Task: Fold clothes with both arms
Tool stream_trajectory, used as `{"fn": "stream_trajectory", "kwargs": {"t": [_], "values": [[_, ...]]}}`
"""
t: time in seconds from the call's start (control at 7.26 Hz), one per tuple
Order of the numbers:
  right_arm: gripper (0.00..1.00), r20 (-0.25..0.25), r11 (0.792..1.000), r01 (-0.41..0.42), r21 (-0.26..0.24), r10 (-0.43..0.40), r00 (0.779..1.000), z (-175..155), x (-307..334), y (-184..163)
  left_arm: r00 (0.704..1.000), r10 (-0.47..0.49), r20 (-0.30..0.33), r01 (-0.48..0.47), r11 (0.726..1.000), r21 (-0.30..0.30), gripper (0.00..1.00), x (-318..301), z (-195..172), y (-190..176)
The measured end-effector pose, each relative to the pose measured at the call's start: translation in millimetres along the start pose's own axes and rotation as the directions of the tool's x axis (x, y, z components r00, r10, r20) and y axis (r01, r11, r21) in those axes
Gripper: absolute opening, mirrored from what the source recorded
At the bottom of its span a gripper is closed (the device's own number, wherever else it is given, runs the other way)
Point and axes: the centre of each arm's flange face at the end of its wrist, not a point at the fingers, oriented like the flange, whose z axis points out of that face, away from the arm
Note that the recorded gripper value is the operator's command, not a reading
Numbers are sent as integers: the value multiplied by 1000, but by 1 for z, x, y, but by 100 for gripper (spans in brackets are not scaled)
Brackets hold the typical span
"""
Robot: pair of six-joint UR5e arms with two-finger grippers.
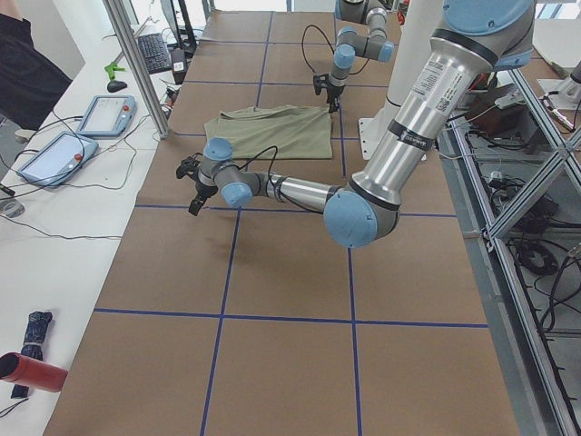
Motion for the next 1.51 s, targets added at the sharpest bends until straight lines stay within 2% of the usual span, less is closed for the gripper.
{"fn": "stream_trajectory", "kwargs": {"t": [0.14, 0.41, 0.69, 0.83, 1.1, 1.51], "values": [[100, 39, 1000, -11, 18, 10, 999, -10, 9, -24, 1000, 0, 0, 0, 1000, 0, 100, 0, 0, 0], [100, 87, 998, -5, 61, 0, 996, -41, 32, -100, 1000, 0, -1, 0, 1000, 0, 100, 0, 0, 0], [100, 87, 996, -8, 85, 0, 996, -51, 39, -178, 1000, 1, -2, -1, 1000, 0, 100, 1, 0, 0], [100, 86, 996, -4, 90, -4, 996, -37, 39, -205, 1000, 1, -3, -1, 1000, 0, 100, 2, 0, 0], [100, 89, 995, 2, 97, -10, 996, 7, 36, -232, 1000, 2, -3, -2, 1000, 0, 100, 2, 0, 0], [100, 72, 997, 3, 83, -9, 997, 28, 38, -237, 1000, 1, -2, -1, 1000, -1, 100, 1, 0, 0]]}}
